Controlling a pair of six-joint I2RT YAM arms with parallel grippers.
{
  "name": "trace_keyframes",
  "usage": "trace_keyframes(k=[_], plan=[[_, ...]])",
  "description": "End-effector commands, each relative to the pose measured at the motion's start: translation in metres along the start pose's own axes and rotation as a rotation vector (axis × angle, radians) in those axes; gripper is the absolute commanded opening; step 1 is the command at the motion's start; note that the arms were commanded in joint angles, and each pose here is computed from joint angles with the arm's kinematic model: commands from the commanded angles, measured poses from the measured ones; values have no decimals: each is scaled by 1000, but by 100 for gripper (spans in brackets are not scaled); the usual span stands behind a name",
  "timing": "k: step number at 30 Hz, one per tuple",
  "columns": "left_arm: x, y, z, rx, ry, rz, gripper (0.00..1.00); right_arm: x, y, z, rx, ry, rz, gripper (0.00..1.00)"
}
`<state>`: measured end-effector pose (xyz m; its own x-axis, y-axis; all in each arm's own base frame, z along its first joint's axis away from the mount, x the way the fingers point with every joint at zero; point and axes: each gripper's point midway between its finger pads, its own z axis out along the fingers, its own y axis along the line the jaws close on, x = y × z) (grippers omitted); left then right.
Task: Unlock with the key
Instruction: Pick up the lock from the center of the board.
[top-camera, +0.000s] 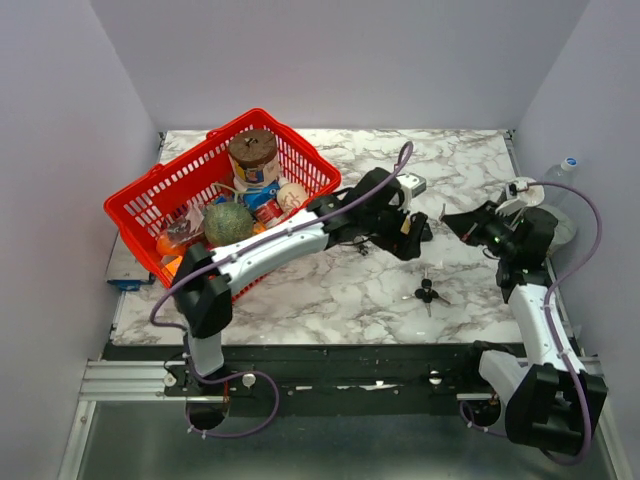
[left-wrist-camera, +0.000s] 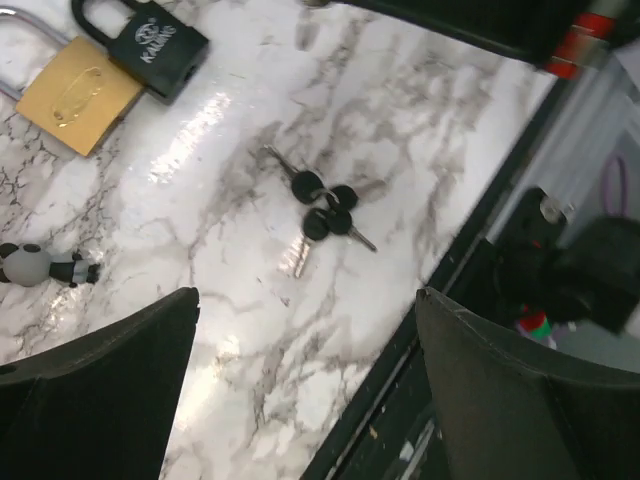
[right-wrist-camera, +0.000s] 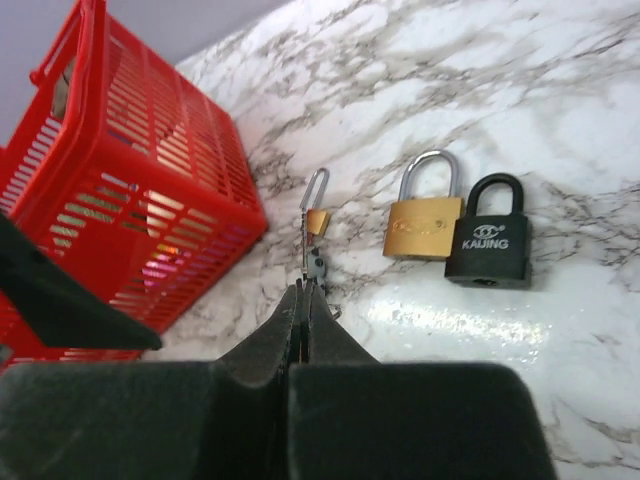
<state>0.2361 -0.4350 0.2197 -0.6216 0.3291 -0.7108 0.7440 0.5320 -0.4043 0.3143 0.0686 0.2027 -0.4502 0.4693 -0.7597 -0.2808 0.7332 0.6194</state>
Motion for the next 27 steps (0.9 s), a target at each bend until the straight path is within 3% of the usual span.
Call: trace_keyframes(k=[1,2,4,9,17,27], plan=[[-7,50,42,-215,31,-186,94,-33,19,-7,-100,-86,-9,1],[9,69,59,-263,89,-222,94,-37,19,-9,-99,-102,-8,1],[1,93,66,-328,71,-271,94,-38,24,-12,-113,-106,-11,1],[25,141,89,-422,126,-340,94,-31,27,-13,-138,-84,-17,1],[47,163,117,-451,173,-363,95,-26,24,-10,-149,-62,8,1],[48,184,143,-501,150,-343,91,-23,24,-9,-165,-53,11,1]])
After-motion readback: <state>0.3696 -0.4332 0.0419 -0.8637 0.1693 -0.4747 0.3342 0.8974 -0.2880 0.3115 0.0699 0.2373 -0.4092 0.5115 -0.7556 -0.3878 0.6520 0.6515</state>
